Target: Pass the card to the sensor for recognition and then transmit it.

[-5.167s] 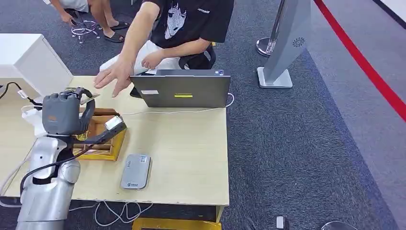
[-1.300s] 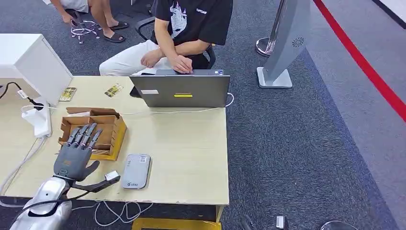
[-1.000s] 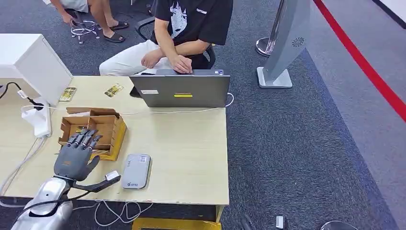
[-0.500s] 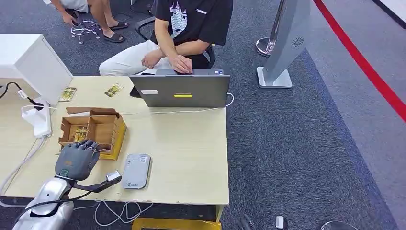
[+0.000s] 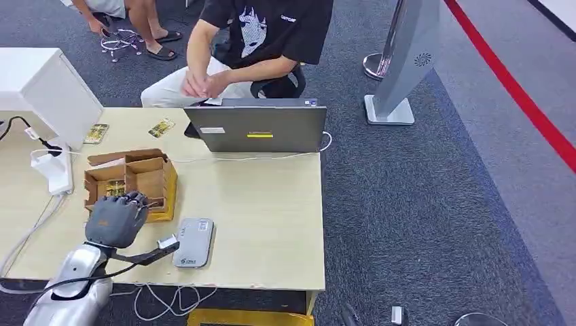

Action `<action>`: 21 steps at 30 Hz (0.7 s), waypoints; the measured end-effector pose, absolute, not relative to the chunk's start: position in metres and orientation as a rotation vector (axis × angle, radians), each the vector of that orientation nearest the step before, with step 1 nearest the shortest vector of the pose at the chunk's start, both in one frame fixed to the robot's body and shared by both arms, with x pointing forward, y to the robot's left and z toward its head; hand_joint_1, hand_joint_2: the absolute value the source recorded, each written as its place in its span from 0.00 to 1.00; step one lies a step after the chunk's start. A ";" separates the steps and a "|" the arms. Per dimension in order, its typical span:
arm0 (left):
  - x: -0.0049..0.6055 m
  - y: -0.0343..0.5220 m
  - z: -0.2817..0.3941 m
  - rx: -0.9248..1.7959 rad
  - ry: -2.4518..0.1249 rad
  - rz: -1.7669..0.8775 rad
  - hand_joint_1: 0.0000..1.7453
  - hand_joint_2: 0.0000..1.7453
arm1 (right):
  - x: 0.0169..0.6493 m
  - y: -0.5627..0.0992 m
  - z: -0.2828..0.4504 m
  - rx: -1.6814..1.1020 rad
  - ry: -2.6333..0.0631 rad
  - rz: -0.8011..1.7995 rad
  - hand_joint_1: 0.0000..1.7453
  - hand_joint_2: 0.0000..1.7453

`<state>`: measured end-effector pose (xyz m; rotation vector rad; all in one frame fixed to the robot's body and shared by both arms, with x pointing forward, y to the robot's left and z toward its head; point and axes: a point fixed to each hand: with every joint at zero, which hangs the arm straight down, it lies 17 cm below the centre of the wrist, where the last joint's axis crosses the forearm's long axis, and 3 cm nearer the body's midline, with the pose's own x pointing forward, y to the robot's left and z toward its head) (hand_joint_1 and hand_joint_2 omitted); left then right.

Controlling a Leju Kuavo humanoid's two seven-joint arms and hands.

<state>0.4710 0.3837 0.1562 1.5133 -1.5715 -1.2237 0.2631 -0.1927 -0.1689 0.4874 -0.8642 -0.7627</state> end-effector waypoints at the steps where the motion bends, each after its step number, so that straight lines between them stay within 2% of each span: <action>1: 0.474 0.378 0.170 1.525 -1.601 -1.206 1.00 1.00 | 0.263 -0.192 -0.169 0.488 -0.862 -0.762 0.00 1.00; 5: 0.482 0.362 0.213 1.570 -1.686 -1.159 1.00 1.00 | 0.263 -0.192 -0.169 0.490 -0.861 -0.762 0.00 1.00; 15: 0.479 0.351 0.237 1.603 -1.750 -1.121 1.00 1.00 | 0.263 -0.192 -0.169 0.490 -0.861 -0.762 0.00 1.00; 21: 0.484 0.339 0.286 1.637 -1.838 -1.056 1.00 1.00 | 0.264 -0.190 -0.169 0.494 -0.855 -0.754 0.00 1.00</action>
